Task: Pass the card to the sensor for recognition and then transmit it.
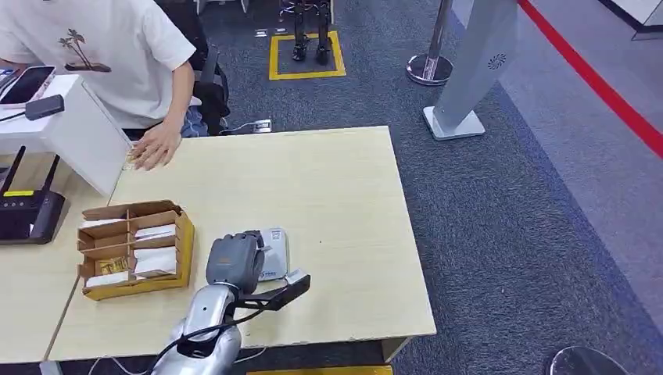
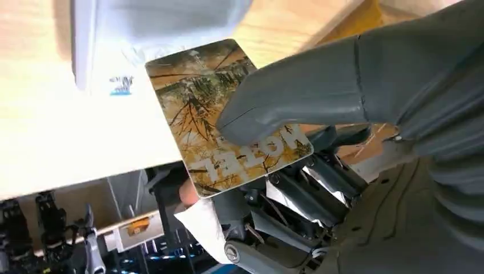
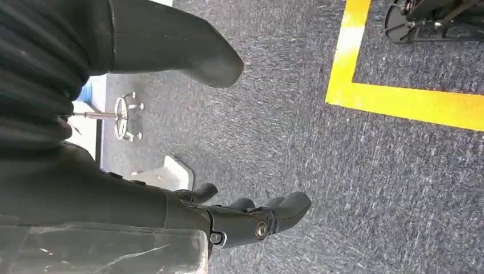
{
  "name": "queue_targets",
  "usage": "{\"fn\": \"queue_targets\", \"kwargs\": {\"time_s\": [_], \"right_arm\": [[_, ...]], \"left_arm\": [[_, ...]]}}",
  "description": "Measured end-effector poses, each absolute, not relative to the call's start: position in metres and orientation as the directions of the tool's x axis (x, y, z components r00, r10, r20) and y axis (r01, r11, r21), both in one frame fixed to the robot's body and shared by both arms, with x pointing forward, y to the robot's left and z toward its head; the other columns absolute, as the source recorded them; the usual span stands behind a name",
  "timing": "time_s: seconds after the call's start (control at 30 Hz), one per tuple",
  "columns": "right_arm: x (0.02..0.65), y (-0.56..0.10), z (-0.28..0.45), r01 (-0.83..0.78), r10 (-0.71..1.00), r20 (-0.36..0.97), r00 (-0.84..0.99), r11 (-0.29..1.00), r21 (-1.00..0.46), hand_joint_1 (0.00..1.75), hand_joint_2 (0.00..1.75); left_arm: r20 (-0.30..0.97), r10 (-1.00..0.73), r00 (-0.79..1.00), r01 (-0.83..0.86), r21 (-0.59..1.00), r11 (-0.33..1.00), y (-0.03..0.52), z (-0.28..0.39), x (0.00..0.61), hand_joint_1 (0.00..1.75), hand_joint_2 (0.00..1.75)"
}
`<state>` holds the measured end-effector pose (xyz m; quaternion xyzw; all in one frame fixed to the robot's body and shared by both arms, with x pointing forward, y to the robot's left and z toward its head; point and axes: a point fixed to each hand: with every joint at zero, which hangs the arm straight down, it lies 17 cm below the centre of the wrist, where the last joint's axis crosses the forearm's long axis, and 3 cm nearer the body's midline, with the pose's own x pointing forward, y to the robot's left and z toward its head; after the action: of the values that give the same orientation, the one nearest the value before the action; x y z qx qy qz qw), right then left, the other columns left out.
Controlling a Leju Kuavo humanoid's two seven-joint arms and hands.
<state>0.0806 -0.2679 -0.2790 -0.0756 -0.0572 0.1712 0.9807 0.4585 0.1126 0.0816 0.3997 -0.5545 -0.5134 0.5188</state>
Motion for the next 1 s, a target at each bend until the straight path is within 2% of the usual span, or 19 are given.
{"fn": "queue_targets", "kwargs": {"time_s": [1.0], "right_arm": [[0.0799,-0.2682,-0.2790,-0.326,0.343,0.082,0.936,0.930,-0.168,0.00,1.75]], "left_arm": [[0.172,-0.973,-0.155,0.097,0.983,0.159,0.1066,0.0781,0.4569,1.75,1.75]]}}
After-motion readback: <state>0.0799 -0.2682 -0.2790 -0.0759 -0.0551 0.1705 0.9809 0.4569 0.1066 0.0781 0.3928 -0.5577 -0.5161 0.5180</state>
